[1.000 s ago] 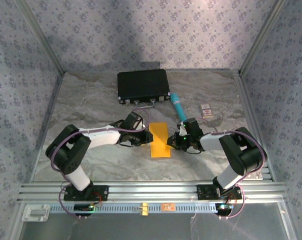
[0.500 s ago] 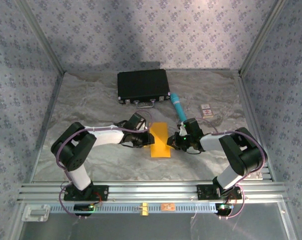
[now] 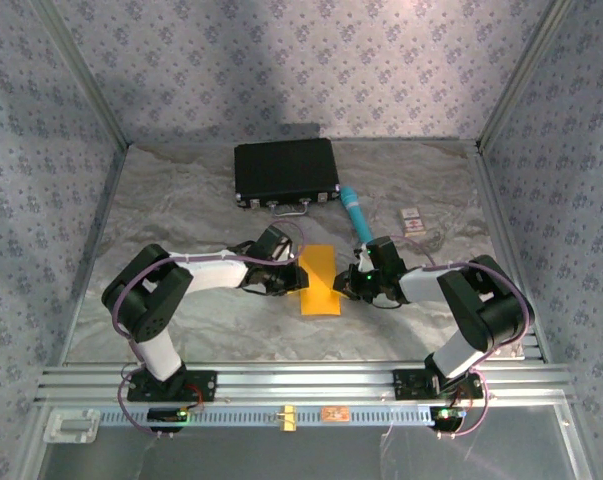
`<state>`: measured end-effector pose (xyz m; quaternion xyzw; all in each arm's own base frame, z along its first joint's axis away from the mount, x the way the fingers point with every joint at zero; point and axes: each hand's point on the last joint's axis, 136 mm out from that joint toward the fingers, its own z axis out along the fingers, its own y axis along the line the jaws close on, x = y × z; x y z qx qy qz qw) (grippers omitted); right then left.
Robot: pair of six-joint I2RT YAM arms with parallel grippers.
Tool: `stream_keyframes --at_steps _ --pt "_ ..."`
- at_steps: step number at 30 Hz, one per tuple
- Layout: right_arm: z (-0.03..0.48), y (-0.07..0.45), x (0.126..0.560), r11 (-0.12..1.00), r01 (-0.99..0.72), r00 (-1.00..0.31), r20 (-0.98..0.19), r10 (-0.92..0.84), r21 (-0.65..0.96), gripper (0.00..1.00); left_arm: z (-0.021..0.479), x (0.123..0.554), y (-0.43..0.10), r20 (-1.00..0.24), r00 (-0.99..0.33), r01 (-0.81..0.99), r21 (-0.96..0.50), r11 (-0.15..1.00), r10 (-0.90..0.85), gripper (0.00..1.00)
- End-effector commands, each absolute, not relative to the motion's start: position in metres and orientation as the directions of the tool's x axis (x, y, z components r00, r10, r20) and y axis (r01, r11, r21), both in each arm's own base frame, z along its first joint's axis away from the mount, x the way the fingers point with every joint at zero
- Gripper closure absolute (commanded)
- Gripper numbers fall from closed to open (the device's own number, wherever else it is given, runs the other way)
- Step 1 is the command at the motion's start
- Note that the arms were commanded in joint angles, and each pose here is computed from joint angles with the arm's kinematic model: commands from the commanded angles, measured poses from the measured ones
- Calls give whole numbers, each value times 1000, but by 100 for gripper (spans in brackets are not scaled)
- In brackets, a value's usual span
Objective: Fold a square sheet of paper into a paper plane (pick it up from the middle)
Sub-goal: Third fold the triangle at the center of the table.
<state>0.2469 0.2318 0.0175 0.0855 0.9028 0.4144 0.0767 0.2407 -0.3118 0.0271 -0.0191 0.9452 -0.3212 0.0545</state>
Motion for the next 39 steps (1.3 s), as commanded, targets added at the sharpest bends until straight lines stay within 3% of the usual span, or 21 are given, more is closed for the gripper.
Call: stream_keyframes --at_steps 1,16,22,28,32,39 --pt "-17 209 229 729 188 -966 -11 259 658 93 32 245 -319 -99 -992 -2 -634 773 -84 72" --pt "-14 210 230 724 180 -966 -19 258 666 92 32 247 -314 -96 -988 -32 -644 764 -122 77" --pt "1 217 236 702 109 -971 -75 227 704 85 36 250 -309 -107 -985 -38 -639 768 -138 95" --pt "40 214 246 725 -51 -953 -250 170 687 67 47 256 -298 -114 -978 -62 -640 766 -174 100" --pt "69 210 245 761 -215 -907 -414 77 612 48 53 258 -293 -91 -975 -93 -660 746 -203 100" --pt "84 227 228 796 -528 -706 -674 -219 295 41 55 256 -297 -34 -975 -137 -687 713 -220 100"
